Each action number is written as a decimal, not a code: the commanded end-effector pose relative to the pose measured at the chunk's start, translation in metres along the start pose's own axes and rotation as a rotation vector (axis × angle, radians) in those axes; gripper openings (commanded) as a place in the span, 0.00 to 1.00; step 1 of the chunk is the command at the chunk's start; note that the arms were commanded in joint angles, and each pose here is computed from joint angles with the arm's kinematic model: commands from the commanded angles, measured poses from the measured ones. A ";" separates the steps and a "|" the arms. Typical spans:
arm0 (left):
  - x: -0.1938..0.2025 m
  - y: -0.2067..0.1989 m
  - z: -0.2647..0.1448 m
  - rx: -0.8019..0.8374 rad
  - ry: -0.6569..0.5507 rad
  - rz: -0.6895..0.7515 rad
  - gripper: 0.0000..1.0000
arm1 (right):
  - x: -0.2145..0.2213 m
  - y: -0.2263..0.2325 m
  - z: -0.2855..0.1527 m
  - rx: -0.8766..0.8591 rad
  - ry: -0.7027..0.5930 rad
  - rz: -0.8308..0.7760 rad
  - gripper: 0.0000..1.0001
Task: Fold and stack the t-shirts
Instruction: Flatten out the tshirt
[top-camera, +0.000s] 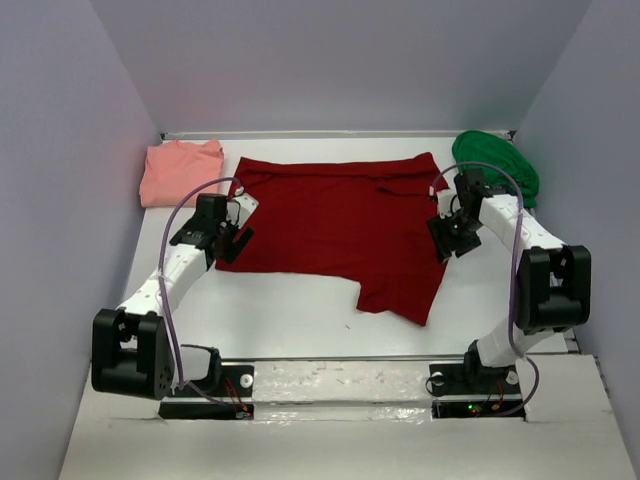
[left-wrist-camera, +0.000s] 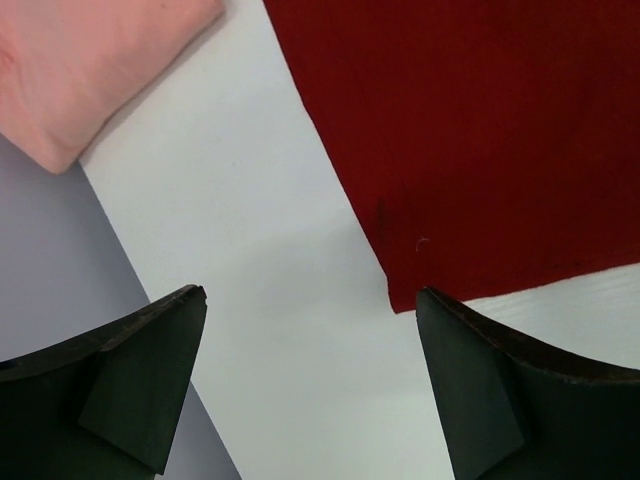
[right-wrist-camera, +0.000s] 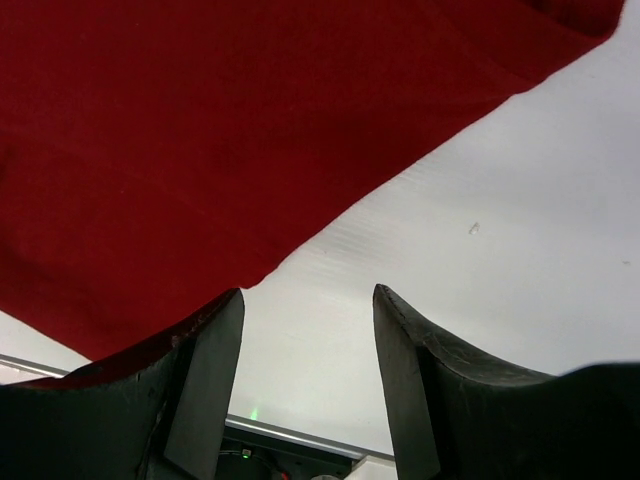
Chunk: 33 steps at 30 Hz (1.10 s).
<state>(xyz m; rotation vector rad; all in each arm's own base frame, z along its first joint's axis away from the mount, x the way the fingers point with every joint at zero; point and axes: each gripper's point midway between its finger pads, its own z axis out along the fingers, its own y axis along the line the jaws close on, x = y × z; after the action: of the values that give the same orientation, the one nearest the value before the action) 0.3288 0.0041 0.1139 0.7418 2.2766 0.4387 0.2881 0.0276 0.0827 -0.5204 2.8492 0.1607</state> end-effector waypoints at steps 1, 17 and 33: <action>0.023 -0.016 0.001 0.100 0.069 0.027 0.99 | 0.007 0.003 0.009 -0.036 0.049 0.022 0.60; 0.047 -0.022 -0.001 0.433 0.133 -0.157 0.99 | 0.020 0.021 0.033 -0.160 0.170 0.086 0.59; 0.067 -0.029 -0.002 0.535 0.188 -0.225 0.99 | 0.044 0.033 0.048 -0.237 0.263 0.082 0.59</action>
<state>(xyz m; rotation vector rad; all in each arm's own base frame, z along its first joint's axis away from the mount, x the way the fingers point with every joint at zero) 0.2733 0.0263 0.0570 0.6926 2.6745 -0.1828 0.2553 0.0444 0.0319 -0.4927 3.1053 0.3854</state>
